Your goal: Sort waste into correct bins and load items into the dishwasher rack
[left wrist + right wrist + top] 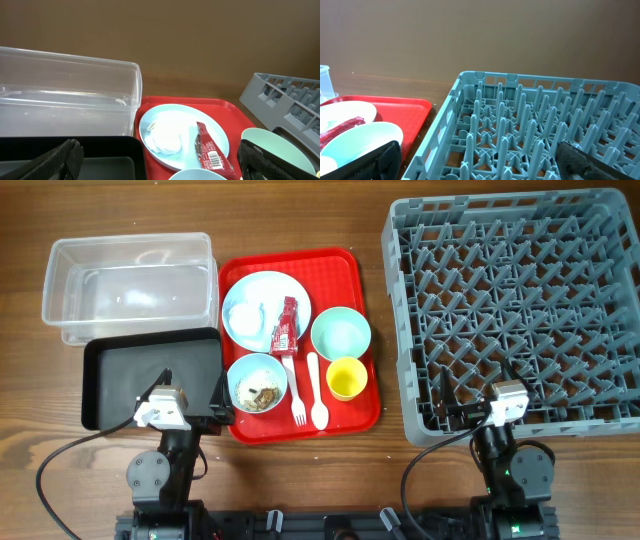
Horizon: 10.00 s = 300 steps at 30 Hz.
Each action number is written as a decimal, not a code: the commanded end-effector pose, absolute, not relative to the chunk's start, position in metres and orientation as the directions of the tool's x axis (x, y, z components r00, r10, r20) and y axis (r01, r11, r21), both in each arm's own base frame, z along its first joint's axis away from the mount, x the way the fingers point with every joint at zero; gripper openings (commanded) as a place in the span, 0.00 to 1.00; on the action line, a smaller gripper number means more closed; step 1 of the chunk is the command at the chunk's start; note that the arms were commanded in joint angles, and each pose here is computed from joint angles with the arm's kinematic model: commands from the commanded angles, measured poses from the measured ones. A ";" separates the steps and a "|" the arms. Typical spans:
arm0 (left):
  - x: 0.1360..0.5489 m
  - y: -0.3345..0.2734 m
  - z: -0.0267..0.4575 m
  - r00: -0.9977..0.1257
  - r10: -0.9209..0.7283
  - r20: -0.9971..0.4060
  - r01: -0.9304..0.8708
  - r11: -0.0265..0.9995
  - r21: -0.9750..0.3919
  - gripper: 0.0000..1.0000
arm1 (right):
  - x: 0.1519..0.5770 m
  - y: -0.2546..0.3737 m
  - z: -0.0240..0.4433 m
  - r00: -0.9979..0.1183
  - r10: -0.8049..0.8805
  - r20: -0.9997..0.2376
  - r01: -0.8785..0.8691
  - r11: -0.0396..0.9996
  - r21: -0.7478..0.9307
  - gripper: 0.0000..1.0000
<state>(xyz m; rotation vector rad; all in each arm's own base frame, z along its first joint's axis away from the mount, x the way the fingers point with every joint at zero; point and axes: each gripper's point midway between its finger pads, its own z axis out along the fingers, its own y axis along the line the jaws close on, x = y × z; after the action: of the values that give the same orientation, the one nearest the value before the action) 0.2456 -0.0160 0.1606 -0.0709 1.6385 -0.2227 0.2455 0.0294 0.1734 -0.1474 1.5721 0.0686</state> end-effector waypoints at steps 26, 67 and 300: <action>0.245 -0.017 0.160 -0.078 -0.164 -0.983 0.099 0.980 -0.172 1.00 | 0.245 0.032 0.175 0.008 -0.052 -0.999 -0.149 0.987 -0.052 1.00; 0.371 -0.037 0.215 -0.808 -0.232 -0.542 -0.055 0.945 -0.322 1.00 | 0.301 0.029 0.212 -0.693 -0.158 -0.704 -0.171 0.984 -0.053 1.00; 0.326 0.036 0.192 -0.774 -0.599 0.207 -0.212 -0.064 -0.975 0.04 | 0.295 0.029 0.207 -0.718 -0.133 -0.683 -0.153 0.988 -0.032 1.00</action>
<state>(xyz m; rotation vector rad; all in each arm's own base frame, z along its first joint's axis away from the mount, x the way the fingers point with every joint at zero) 0.3238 0.0374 0.1798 -0.9177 1.9991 -1.8580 0.2922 0.0248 0.1972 -0.2000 2.4038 0.0109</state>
